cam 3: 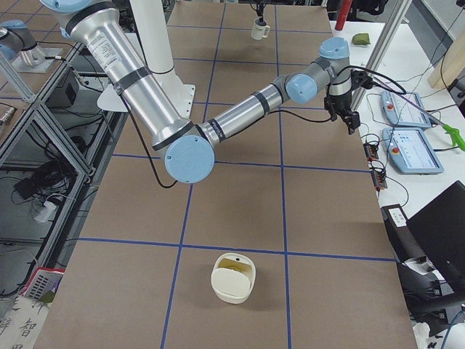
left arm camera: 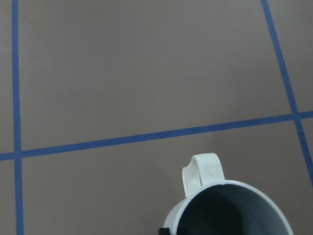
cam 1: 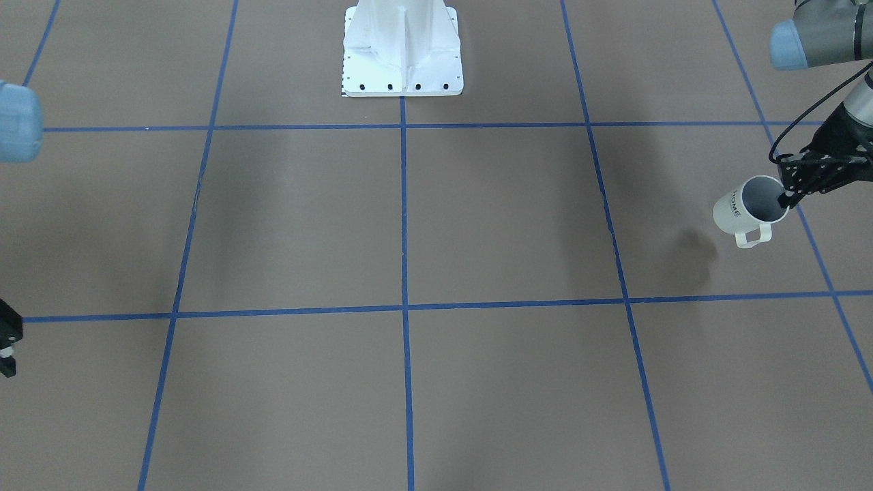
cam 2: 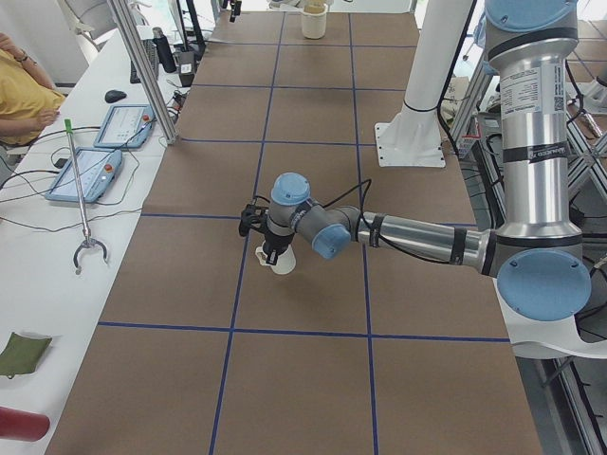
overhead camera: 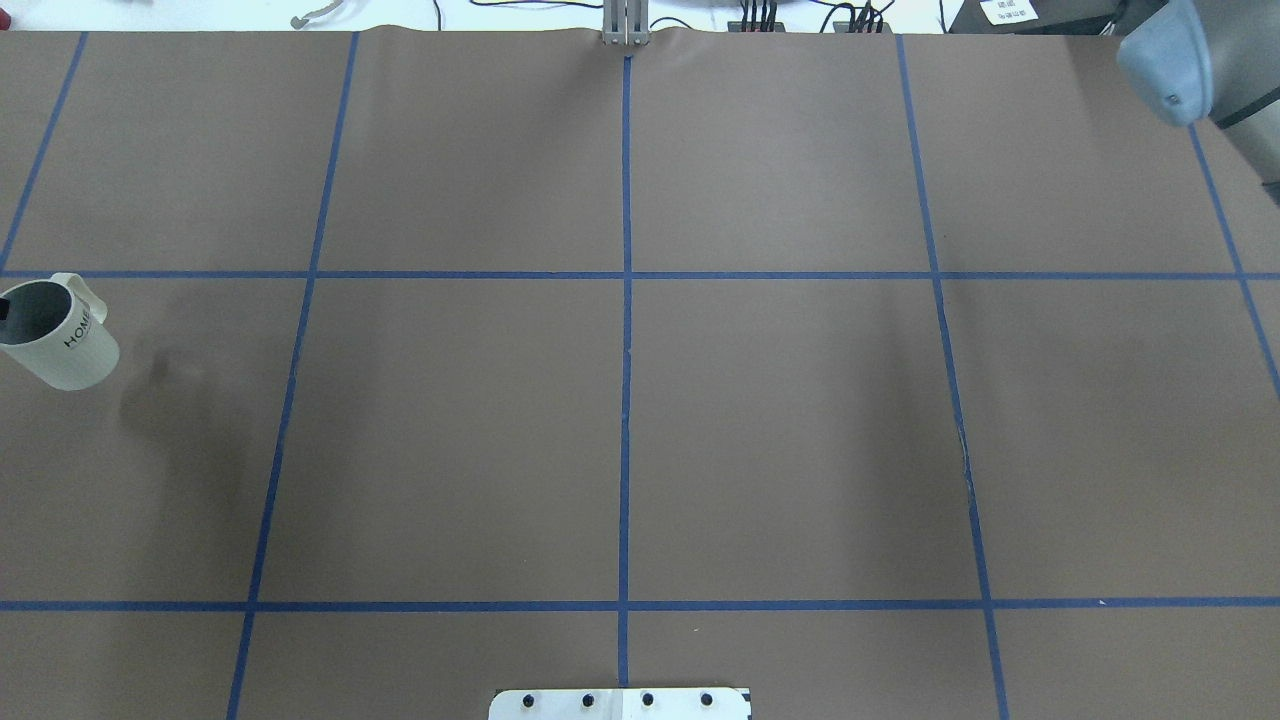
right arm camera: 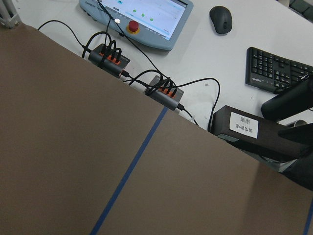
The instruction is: Left arm hands cup to right arm to dump lemon
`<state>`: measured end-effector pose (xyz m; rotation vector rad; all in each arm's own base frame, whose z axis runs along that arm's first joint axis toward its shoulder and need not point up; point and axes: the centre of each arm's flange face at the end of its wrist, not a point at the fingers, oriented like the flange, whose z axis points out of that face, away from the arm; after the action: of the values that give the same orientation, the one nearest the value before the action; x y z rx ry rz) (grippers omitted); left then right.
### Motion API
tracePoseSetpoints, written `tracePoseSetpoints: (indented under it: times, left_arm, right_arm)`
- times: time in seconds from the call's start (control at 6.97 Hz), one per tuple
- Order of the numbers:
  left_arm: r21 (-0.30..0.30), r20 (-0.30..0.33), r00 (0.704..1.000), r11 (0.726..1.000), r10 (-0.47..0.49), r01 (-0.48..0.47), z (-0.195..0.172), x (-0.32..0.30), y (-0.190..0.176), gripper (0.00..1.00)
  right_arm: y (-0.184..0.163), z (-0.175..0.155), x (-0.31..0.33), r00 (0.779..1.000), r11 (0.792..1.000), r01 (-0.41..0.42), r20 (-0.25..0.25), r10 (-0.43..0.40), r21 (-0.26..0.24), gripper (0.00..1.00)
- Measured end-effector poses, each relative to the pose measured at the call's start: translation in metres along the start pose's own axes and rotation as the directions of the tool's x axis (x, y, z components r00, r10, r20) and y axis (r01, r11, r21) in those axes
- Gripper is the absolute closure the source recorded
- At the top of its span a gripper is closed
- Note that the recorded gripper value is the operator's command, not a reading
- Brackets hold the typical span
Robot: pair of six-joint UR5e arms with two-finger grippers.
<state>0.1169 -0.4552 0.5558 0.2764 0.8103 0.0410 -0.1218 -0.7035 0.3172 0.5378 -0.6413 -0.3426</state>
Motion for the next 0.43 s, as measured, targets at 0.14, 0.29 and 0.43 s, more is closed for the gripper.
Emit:
tracePoseSetpoints:
  times: [0.14, 0.29, 0.43]
  left_arm:
    - [0.002, -0.002, 1.000, 1.000, -0.009, 0.009, 0.005, -0.004, 0.002, 1.00]
    - [0.008, -0.005, 1.000, 1.000, -0.009, 0.009, 0.011, -0.008, 0.002, 1.00]
    - [0.022, -0.013, 1.000, 1.000, -0.012, 0.012, 0.020, -0.014, 0.001, 1.00]
  right_arm:
    - [0.019, 0.005, 0.022, 0.999, 1.000, 0.011, 0.032, -0.010, -0.019, 0.00]
    - [0.042, 0.014, 0.036, 0.999, 0.999, 0.025, 0.043, -0.023, -0.039, 0.00]
    - [0.069, 0.026, 0.048, 0.999, 0.998, 0.016, 0.046, -0.013, -0.068, 0.00]
